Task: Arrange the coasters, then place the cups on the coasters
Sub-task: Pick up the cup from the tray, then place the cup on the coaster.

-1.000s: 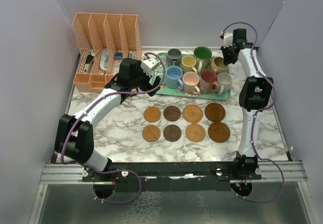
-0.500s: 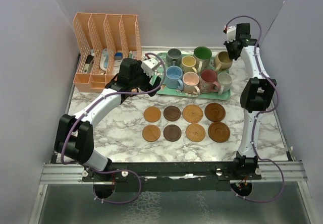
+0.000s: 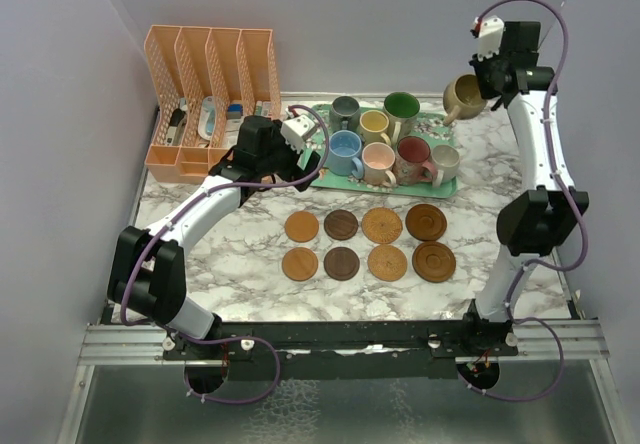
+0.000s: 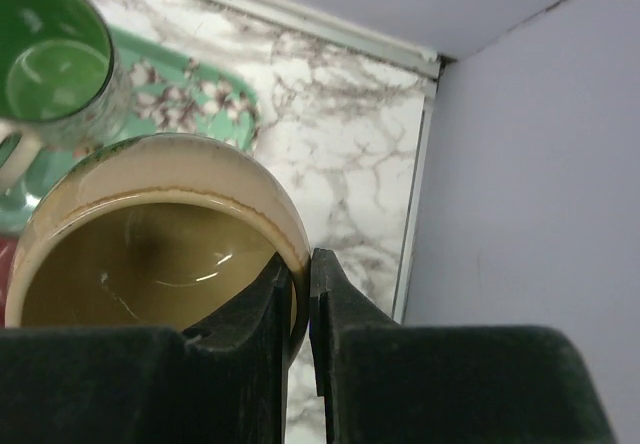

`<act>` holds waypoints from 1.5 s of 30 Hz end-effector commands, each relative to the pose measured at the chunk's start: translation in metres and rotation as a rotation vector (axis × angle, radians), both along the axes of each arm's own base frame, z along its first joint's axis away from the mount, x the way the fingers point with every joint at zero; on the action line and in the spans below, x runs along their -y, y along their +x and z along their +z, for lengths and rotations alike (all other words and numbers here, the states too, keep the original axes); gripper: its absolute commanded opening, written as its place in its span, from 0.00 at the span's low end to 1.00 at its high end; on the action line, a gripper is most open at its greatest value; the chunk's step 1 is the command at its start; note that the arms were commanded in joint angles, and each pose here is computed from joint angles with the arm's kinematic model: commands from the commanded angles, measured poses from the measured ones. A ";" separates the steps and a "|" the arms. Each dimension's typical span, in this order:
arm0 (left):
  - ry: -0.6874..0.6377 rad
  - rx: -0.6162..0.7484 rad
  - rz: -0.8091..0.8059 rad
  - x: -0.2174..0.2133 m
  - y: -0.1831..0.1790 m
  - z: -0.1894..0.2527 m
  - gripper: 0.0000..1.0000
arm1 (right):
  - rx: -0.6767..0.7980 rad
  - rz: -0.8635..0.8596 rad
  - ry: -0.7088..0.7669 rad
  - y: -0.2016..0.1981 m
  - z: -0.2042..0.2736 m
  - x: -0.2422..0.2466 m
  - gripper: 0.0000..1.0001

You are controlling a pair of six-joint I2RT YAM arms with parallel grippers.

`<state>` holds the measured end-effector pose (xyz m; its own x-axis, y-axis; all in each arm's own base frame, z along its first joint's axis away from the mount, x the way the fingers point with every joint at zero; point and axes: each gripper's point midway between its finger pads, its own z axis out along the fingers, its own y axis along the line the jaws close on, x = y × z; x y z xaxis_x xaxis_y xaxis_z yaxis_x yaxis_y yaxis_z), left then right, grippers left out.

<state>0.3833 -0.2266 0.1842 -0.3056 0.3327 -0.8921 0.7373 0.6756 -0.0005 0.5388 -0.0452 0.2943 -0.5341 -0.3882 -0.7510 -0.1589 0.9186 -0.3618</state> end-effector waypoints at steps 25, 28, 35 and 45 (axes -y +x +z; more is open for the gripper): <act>-0.011 0.002 -0.026 0.016 -0.008 -0.001 0.99 | -0.213 0.016 0.205 -0.187 -0.114 -0.050 0.01; -0.007 0.007 -0.023 0.015 -0.008 -0.001 0.99 | -0.228 0.006 0.200 -0.187 -0.127 -0.052 0.01; 0.001 0.011 -0.019 0.014 -0.007 -0.002 0.99 | -0.242 0.000 0.195 -0.183 -0.143 -0.058 0.01; 0.012 0.012 -0.017 0.013 -0.007 -0.006 0.99 | -0.285 0.012 0.170 -0.191 -0.161 -0.061 0.01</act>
<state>0.3740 -0.2402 0.1810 -0.3064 0.3410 -0.8887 0.7533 0.6576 -0.0074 0.3375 0.0144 0.1259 -0.7661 -0.2911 -0.5731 -0.2656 0.9552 -0.1302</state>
